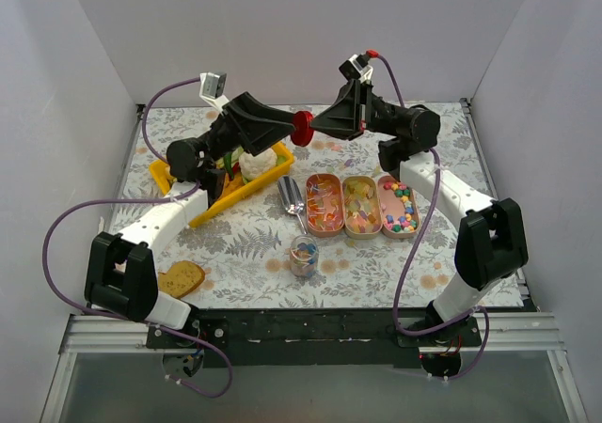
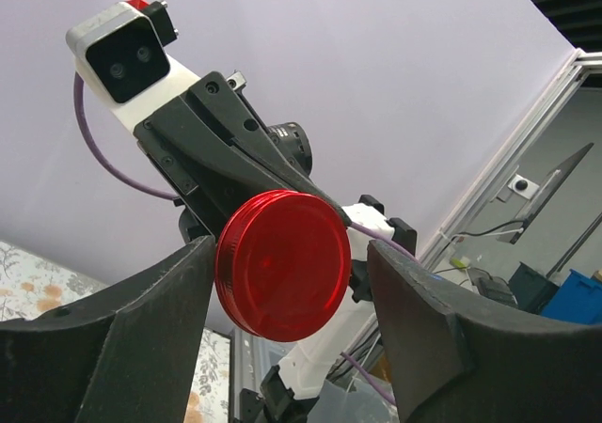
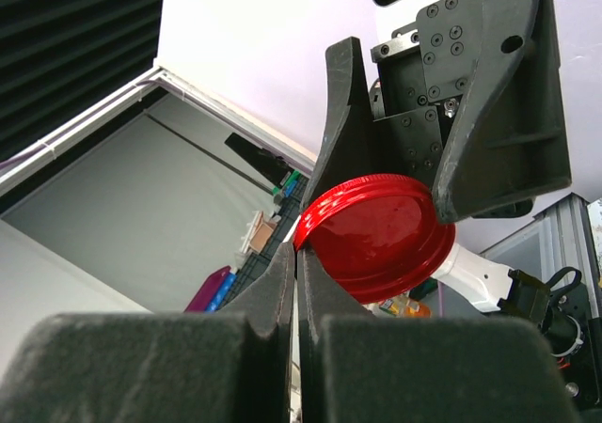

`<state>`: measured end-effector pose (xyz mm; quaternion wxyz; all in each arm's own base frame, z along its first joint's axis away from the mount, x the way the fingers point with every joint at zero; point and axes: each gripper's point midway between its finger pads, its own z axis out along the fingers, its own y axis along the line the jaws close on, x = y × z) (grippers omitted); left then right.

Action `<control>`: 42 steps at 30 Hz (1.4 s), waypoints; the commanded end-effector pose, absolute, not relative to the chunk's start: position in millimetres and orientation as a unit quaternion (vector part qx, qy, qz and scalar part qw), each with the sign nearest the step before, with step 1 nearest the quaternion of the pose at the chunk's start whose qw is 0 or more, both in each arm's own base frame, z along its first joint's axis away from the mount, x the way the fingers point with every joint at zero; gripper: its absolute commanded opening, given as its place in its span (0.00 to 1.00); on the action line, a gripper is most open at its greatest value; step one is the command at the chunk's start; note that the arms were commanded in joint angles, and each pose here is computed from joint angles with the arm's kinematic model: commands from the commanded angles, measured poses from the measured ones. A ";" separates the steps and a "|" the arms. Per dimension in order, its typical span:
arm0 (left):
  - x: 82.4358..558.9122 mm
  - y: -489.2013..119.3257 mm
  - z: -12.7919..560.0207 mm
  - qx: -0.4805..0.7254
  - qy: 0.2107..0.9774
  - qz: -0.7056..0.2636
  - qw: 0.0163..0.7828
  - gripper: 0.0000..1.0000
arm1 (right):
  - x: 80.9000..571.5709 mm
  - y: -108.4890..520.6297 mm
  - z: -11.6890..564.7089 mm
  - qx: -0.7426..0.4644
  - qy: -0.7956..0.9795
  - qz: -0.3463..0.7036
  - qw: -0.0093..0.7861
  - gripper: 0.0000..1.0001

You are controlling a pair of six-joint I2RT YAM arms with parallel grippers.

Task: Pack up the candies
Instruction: Pick up the bottle lid at the center of the board.

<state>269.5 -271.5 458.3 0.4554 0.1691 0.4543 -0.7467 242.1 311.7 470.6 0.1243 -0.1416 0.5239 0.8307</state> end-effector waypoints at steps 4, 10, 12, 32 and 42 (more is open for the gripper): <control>235.4 -262.6 475.1 0.086 0.471 -0.842 0.248 0.63 | 164.5 281.8 502.7 -0.365 0.376 0.822 0.222 0.01; 234.6 -261.4 474.1 0.084 0.468 -0.843 0.252 0.60 | 161.5 281.4 501.2 -0.369 0.381 0.819 0.218 0.01; 233.7 -261.5 475.4 0.088 0.468 -0.842 0.252 0.57 | 159.6 280.9 501.2 -0.369 0.380 0.820 0.219 0.01; 198.6 -251.1 487.0 0.129 0.450 -0.858 0.213 0.27 | 175.4 290.6 494.4 -0.383 0.389 0.808 0.221 0.01; 190.7 -248.2 483.8 0.133 0.448 -0.858 0.211 0.02 | 184.4 294.0 487.3 -0.363 0.400 0.817 0.203 0.02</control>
